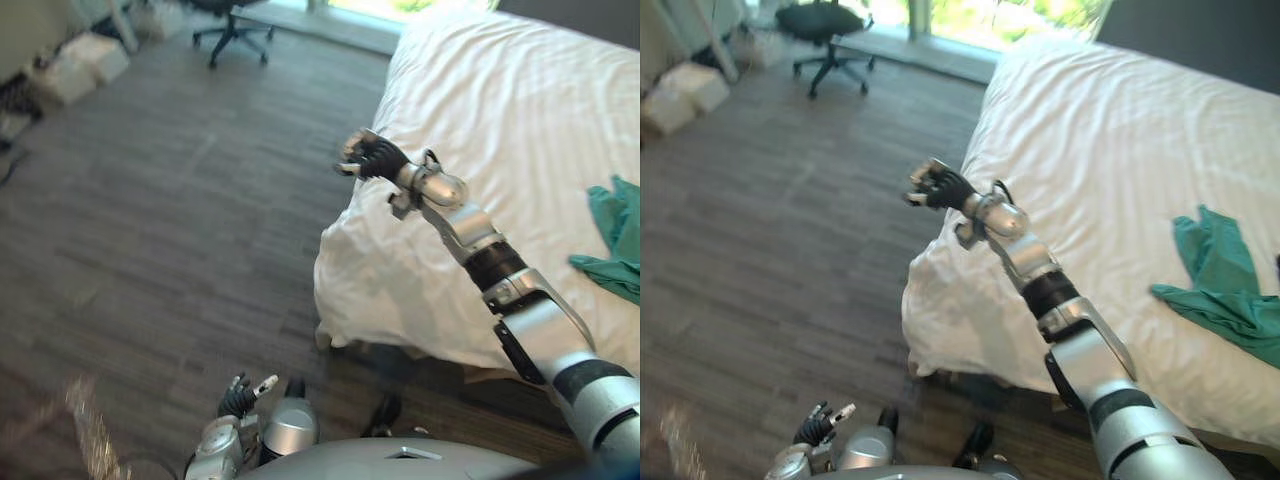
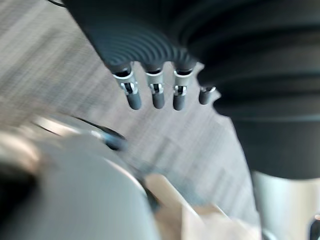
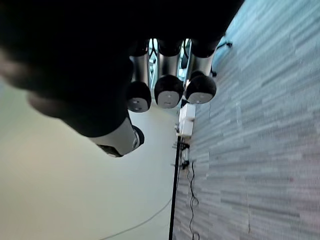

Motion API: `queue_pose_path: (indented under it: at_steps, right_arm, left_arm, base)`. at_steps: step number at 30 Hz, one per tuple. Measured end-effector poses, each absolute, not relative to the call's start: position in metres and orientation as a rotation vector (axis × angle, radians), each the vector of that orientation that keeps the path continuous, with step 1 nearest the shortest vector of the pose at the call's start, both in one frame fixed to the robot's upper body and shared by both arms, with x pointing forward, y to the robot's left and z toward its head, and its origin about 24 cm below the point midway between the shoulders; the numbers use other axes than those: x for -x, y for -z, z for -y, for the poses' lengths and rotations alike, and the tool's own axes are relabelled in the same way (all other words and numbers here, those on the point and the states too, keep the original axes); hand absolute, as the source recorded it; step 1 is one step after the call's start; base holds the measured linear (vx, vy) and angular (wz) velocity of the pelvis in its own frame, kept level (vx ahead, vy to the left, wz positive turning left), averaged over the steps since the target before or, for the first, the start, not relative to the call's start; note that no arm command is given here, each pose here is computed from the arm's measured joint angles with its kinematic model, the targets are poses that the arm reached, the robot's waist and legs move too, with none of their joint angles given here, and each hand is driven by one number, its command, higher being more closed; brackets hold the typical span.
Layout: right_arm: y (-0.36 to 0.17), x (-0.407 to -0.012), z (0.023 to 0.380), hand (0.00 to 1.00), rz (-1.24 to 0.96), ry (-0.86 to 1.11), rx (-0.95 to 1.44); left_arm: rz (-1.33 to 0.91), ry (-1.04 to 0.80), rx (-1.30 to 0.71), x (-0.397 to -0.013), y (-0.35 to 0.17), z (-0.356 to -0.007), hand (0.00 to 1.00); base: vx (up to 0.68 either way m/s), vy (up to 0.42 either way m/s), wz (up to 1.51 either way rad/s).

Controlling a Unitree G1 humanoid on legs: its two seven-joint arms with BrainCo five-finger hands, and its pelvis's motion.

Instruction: Tidy the bed and pick cloth on bed and put in laundry

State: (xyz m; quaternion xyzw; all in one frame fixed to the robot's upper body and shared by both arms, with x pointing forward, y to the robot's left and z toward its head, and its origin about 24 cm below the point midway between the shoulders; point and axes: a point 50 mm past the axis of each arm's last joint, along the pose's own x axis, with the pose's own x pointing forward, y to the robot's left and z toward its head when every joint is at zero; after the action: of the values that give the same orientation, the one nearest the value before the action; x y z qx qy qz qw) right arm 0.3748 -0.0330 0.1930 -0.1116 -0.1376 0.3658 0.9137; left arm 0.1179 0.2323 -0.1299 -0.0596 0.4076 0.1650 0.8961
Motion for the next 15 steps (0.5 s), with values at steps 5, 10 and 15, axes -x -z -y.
queue_pose_path:
  at_steps: [5,10,15]
  right_arm:
    - [-0.225,-0.38,0.023,1.0,0.33,-0.699,0.244]
    - [-0.227,-0.392,0.047,1.0,0.292,-0.563,0.281]
    - [-0.25,-0.417,0.13,1.0,0.247,-0.199,0.373]
  left_arm:
    - [-0.763,-0.307,0.172,-0.132,0.122,-0.225,0.0]
    - [-0.716,-0.189,0.239,-0.154,0.117,-0.202,0.0]
    - [-0.499,0.1,0.256,-0.209,0.081,-0.151,0.0]
  base:
    - [-0.16,0.005,0.32]
    - [-0.05,-0.001,0.14]
    - [-0.05,-0.053,0.24]
